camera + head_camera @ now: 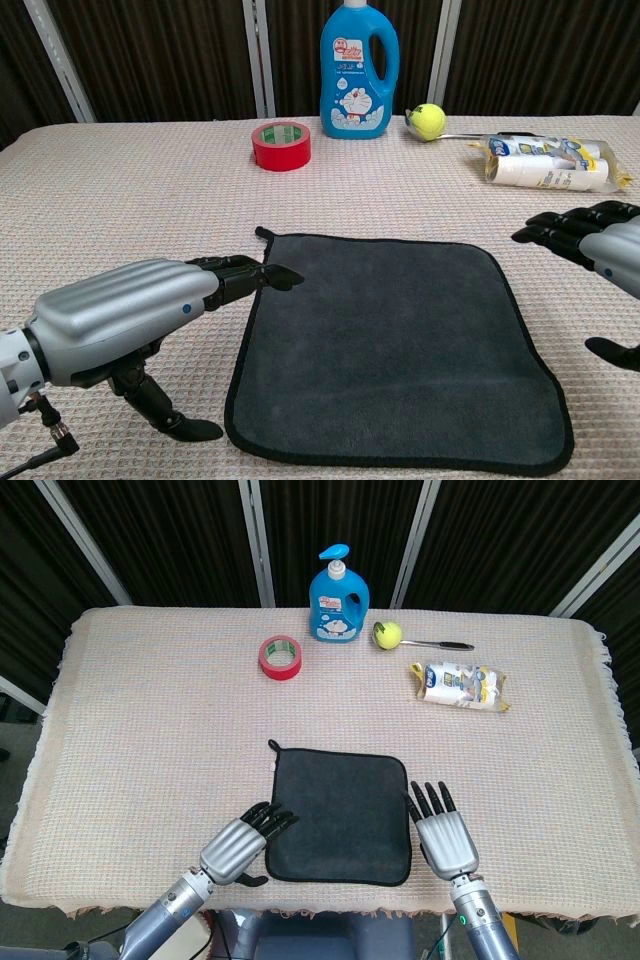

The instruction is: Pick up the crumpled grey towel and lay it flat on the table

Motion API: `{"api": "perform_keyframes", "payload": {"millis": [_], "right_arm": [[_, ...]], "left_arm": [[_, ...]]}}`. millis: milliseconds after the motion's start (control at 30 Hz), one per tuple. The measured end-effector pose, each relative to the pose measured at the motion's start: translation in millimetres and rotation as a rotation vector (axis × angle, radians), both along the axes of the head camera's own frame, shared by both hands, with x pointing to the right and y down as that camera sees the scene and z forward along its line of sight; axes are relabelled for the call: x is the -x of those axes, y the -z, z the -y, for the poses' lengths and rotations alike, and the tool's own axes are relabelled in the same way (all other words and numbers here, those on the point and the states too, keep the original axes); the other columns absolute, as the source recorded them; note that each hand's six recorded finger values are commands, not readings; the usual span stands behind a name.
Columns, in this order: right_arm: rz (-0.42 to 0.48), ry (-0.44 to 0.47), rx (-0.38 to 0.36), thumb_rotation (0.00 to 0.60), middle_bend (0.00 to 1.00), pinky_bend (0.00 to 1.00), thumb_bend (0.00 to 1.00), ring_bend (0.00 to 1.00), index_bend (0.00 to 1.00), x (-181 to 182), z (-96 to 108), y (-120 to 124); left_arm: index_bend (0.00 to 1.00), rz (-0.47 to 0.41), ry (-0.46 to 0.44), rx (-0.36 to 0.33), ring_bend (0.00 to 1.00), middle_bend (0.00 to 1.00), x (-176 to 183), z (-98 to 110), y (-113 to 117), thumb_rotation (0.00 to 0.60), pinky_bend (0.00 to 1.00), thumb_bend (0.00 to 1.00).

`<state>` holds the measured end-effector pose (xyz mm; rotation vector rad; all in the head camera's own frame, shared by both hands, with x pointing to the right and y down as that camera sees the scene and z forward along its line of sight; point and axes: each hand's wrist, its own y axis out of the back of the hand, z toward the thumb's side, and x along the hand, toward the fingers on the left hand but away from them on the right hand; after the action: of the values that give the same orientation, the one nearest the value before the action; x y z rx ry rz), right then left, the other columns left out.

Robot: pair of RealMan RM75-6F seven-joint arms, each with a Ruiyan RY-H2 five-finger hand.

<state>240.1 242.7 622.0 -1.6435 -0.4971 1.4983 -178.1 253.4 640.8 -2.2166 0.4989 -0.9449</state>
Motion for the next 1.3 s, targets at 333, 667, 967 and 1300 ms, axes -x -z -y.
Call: {"api": "perform_keyframes", "payload": {"millis": [333, 667, 967, 1300], "right_arm": [[0.022, -0.039, 0.008, 0.6, 0.0, 0.0, 0.36, 0.0, 0.0, -12, 2, 1], [0.069, -0.046, -0.019, 0.6, 0.0, 0.0, 0.36, 0.0, 0.0, -13, 7, 2], [0.095, -0.055, -0.054, 0.6, 0.0, 0.0, 0.36, 0.0, 0.0, -10, 14, 8], [0.099, -0.066, -0.038, 0.6, 0.0, 0.0, 0.37, 0.0, 0.0, -16, 12, 7]], "left_arm": [[0.0, 0.019, 0.055, 0.005, 0.0, 0.04, 19, 10, 3, 0.6, 0.06, 0.3], [0.0, 0.079, -0.086, 0.062, 0.0, 0.03, 21, 5, 5, 0.6, 0.06, 0.72], [0.0, 0.075, -0.143, 0.046, 0.0, 0.04, 3, 18, 20, 0.6, 0.06, 0.56], [0.0, 0.074, -0.008, 0.036, 0.0, 0.04, 19, 32, 26, 0.6, 0.06, 0.15]]}}
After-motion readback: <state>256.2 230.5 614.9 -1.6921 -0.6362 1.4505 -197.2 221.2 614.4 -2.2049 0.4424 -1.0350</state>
